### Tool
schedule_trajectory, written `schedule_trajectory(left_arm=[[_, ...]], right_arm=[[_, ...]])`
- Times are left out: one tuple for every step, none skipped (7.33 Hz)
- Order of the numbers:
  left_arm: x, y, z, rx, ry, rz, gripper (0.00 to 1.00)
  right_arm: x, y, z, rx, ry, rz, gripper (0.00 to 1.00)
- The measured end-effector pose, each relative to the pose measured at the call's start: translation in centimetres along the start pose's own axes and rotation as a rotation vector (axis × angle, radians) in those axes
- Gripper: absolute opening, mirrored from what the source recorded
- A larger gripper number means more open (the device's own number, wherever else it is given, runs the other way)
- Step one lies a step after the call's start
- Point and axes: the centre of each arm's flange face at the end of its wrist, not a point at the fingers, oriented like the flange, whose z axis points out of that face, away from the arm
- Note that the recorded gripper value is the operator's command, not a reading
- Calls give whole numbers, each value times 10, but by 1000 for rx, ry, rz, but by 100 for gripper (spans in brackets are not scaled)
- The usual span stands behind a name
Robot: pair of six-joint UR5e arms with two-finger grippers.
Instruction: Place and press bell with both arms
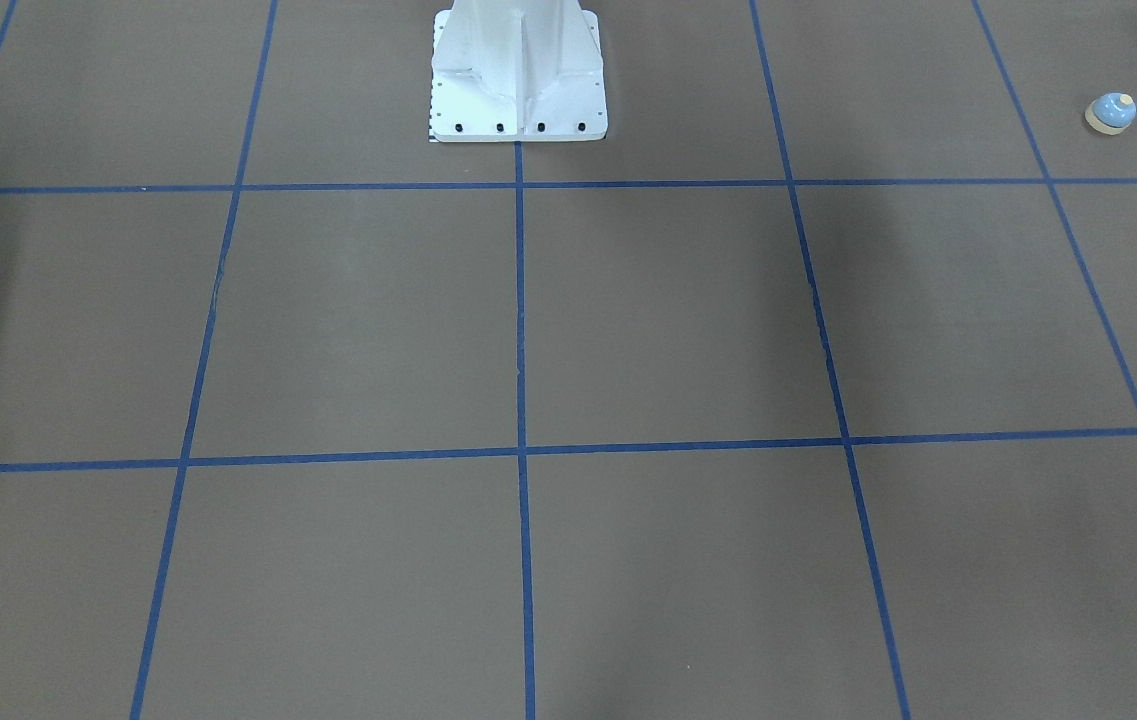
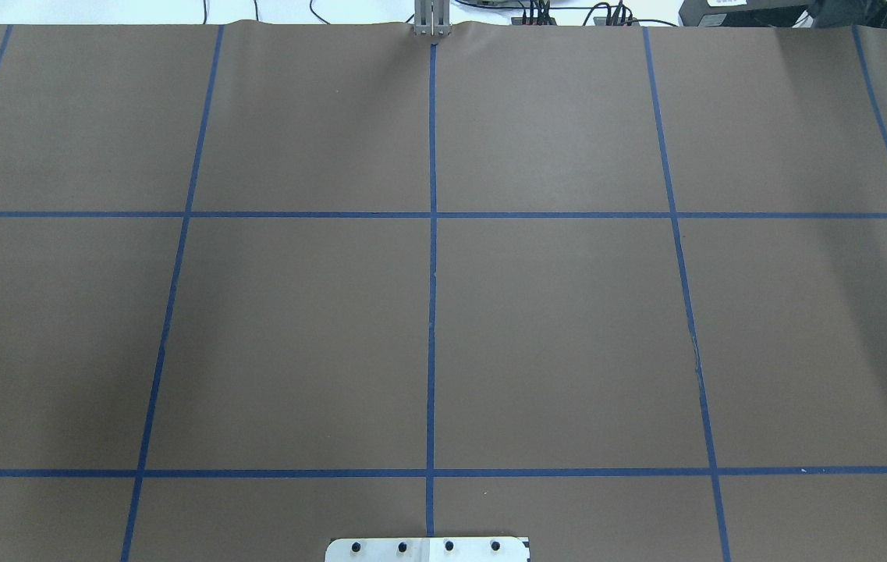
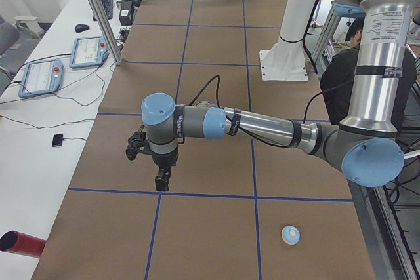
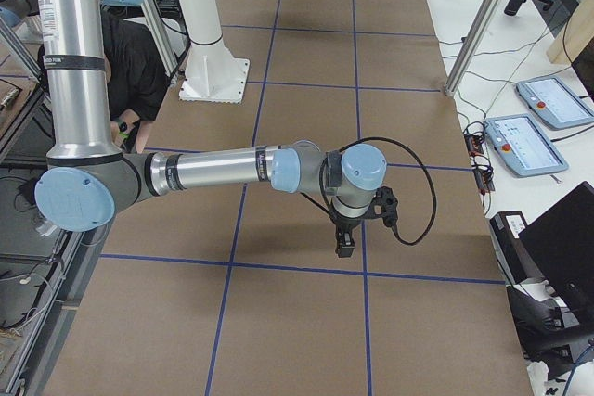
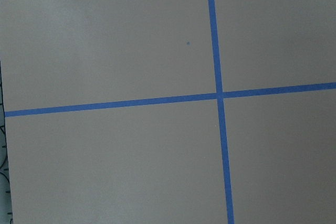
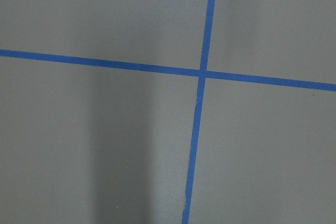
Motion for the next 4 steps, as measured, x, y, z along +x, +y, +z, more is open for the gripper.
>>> schedule_trajectory(left_arm=[[3, 0, -4, 7, -2, 5, 100], [9, 5, -13, 18, -6, 10, 100], [19, 18, -27, 34, -26, 4, 100], [37, 41, -53, 49, -64, -26, 100]], right_arm=[[-1, 0, -1, 2, 1, -3, 100], [-3, -1, -3, 6, 2, -6, 100], [-3, 0, -4, 7, 2, -7, 100], [-3, 2, -4, 8, 2, -7, 100]])
